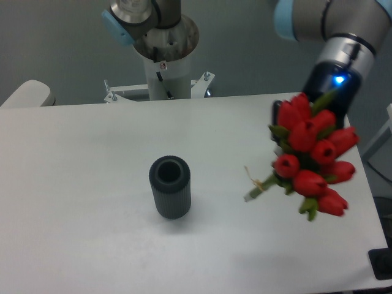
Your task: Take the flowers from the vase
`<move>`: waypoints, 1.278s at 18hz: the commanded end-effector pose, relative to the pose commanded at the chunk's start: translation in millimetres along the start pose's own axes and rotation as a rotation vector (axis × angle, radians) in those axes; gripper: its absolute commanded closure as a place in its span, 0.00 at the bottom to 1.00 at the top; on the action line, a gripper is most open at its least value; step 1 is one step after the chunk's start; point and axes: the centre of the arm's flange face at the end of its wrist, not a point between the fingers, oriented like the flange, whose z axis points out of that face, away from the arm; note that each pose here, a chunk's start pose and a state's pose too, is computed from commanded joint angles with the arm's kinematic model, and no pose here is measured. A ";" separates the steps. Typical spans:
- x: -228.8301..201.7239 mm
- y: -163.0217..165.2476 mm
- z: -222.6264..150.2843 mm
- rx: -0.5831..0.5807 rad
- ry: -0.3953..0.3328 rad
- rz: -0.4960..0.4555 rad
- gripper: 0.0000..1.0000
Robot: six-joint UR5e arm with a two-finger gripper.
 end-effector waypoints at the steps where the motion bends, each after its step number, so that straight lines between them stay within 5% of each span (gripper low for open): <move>1: -5.1 9.7 3.8 -0.030 -0.012 0.018 0.62; 8: -23.2 35.8 12.1 -0.101 -0.034 0.103 0.62; 23: -22.3 35.9 15.7 -0.148 -0.050 0.141 0.62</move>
